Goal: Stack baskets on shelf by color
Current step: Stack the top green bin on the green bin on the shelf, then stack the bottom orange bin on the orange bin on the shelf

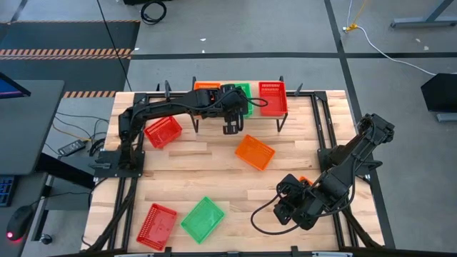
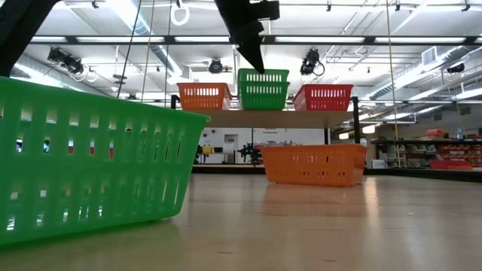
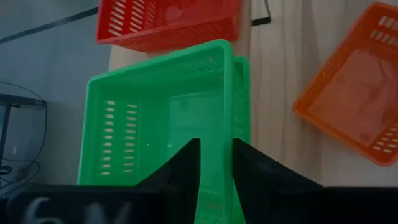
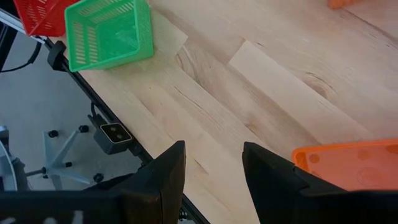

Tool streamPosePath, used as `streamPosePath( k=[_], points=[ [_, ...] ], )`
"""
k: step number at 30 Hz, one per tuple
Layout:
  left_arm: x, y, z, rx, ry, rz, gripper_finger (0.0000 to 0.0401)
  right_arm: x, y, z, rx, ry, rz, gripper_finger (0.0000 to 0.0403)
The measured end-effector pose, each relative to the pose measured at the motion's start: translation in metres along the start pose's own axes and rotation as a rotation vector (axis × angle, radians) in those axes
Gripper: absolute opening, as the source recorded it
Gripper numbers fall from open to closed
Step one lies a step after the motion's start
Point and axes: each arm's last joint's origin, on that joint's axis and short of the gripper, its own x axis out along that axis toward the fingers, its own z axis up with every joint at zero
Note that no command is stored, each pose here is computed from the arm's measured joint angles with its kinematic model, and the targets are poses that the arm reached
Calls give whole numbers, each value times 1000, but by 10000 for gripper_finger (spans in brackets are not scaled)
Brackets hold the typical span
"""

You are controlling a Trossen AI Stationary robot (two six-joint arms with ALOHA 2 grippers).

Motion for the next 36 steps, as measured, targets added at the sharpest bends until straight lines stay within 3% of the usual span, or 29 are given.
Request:
streamPosePath(
  k=[12,18,22,27,29,33,36],
  points=[
    [9,15,-5,-37,-6,-31,97,0,0,0,4,0,1,165],
    [3,-3,0,2,-23,-85,99,0,0,0,4,0,1,165],
    [-15,-16,6,56,-64,-96,102,0,0,0,1,-1,0,165],
    [-60,-19,8,61,-81,-104,99,0,0,0,-9,-4,-5,165],
    [-76,-19,3,57,-65,-153,99,0,-1,0,-11,-9,-11,165],
    [-97,-26,-9,24,-45,-391,102,0,-3,2,-35,-29,-32,165],
    [-105,-34,-17,-10,38,-486,102,2,-7,8,-79,-36,-79,165]
  ],
)
